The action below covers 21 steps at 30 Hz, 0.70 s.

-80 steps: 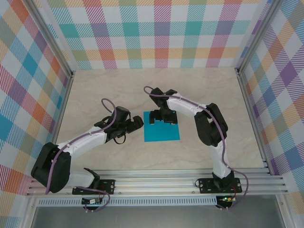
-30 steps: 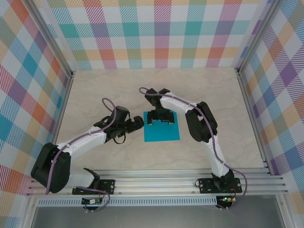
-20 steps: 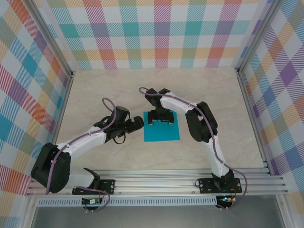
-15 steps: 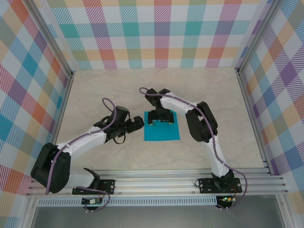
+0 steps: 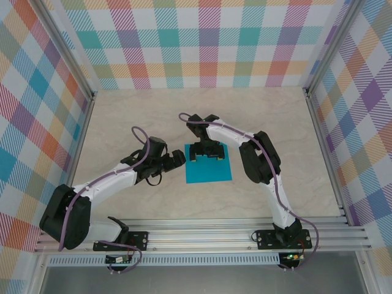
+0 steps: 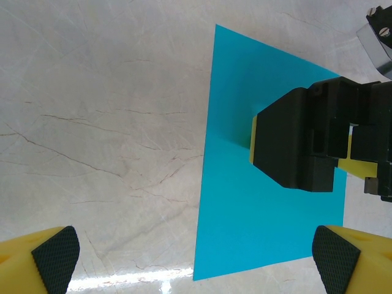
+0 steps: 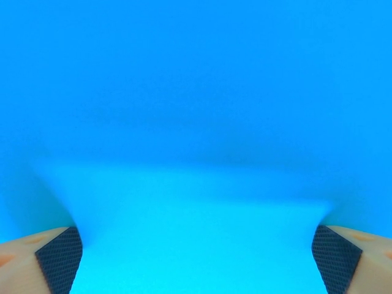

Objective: Fold a paper plane with a square sheet of paper (pick it up from the middle)

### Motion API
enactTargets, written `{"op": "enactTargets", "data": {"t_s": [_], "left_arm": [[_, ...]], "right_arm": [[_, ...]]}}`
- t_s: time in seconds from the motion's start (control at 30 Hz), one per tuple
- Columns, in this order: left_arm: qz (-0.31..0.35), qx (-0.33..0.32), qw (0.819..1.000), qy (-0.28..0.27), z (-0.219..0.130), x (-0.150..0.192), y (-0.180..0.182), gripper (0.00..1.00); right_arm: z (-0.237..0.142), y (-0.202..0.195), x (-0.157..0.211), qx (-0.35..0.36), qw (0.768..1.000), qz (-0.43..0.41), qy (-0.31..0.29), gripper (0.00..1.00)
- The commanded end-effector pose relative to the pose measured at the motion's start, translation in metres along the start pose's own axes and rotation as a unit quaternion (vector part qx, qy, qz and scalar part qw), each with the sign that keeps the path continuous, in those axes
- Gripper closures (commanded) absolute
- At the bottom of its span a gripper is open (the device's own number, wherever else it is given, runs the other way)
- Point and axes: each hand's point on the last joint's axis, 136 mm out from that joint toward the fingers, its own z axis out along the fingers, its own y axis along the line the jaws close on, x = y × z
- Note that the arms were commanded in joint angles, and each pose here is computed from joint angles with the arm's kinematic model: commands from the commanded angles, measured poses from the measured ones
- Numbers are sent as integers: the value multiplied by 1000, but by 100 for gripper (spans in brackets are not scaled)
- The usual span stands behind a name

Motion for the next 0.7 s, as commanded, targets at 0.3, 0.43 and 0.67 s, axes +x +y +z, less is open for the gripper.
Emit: {"op": "enactTargets", "data": {"t_s": [0.3, 0.43, 0.67], "left_arm": [[1, -1, 1000, -1, -5, 0, 4, 0], [1, -2, 1000, -1, -5, 0, 5, 0], [1, -2, 1000, 1, -4, 1, 5, 0]], "right_arm": [[13, -1, 25, 3, 999, -17, 49, 0], [35, -8, 39, 17, 997, -9, 73, 0], [59, -17, 52, 47, 995, -6, 92, 2]]}}
